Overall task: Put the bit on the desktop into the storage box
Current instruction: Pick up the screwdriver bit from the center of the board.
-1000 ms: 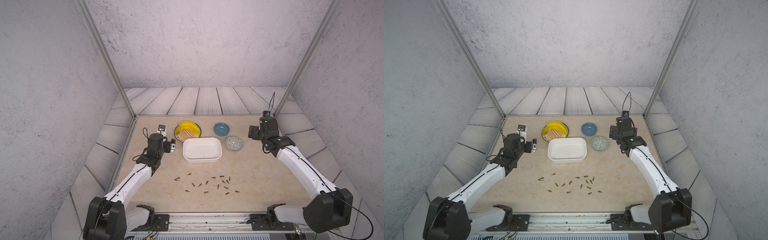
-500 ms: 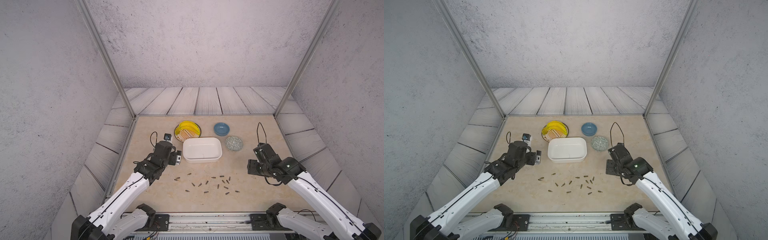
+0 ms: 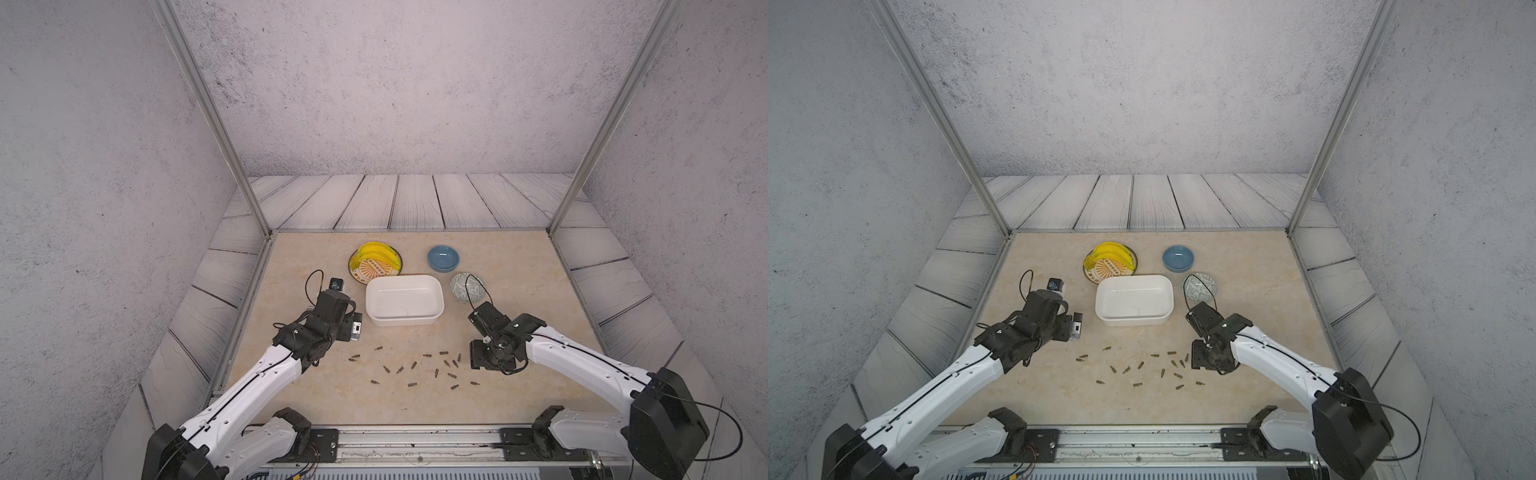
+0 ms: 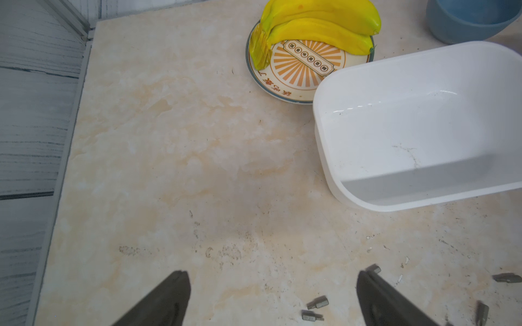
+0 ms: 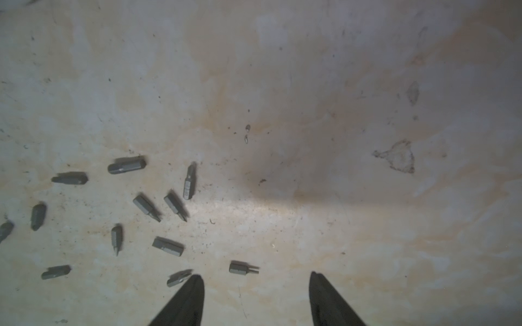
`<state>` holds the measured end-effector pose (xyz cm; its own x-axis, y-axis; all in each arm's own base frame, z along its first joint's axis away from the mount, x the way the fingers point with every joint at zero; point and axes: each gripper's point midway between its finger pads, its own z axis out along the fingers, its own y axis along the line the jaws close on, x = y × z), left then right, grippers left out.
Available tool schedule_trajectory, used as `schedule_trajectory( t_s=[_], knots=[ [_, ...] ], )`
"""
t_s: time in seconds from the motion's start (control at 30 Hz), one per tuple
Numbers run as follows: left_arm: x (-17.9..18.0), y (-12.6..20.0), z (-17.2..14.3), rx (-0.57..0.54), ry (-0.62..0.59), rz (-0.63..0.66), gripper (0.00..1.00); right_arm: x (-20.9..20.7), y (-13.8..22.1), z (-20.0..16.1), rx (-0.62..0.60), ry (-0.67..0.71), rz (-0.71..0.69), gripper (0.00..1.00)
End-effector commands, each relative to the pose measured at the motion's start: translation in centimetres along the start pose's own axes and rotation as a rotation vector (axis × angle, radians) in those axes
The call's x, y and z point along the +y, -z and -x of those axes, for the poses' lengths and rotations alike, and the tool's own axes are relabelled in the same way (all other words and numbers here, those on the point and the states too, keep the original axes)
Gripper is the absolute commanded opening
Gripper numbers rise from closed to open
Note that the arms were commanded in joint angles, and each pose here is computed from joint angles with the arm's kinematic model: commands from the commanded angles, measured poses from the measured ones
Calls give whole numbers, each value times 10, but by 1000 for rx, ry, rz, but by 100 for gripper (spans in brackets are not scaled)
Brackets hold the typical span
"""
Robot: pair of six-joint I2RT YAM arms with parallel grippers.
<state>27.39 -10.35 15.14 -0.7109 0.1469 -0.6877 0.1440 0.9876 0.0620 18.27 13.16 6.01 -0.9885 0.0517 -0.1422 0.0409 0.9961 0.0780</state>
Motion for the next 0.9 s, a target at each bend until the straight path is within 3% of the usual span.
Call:
schedule_trajectory(
  t_s=[0.0, 0.4, 0.87],
  knots=[
    [4, -8, -16, 46, -8, 32, 99, 10, -5, 6, -15, 17, 14, 63],
    [2, -14, -16, 58, -27, 37, 100, 39, -27, 34, -14, 69, -35, 48],
    [-1, -14, -22, 86, -25, 21, 99, 46, -50, 39, 17, 107, -85, 42]
  ],
)
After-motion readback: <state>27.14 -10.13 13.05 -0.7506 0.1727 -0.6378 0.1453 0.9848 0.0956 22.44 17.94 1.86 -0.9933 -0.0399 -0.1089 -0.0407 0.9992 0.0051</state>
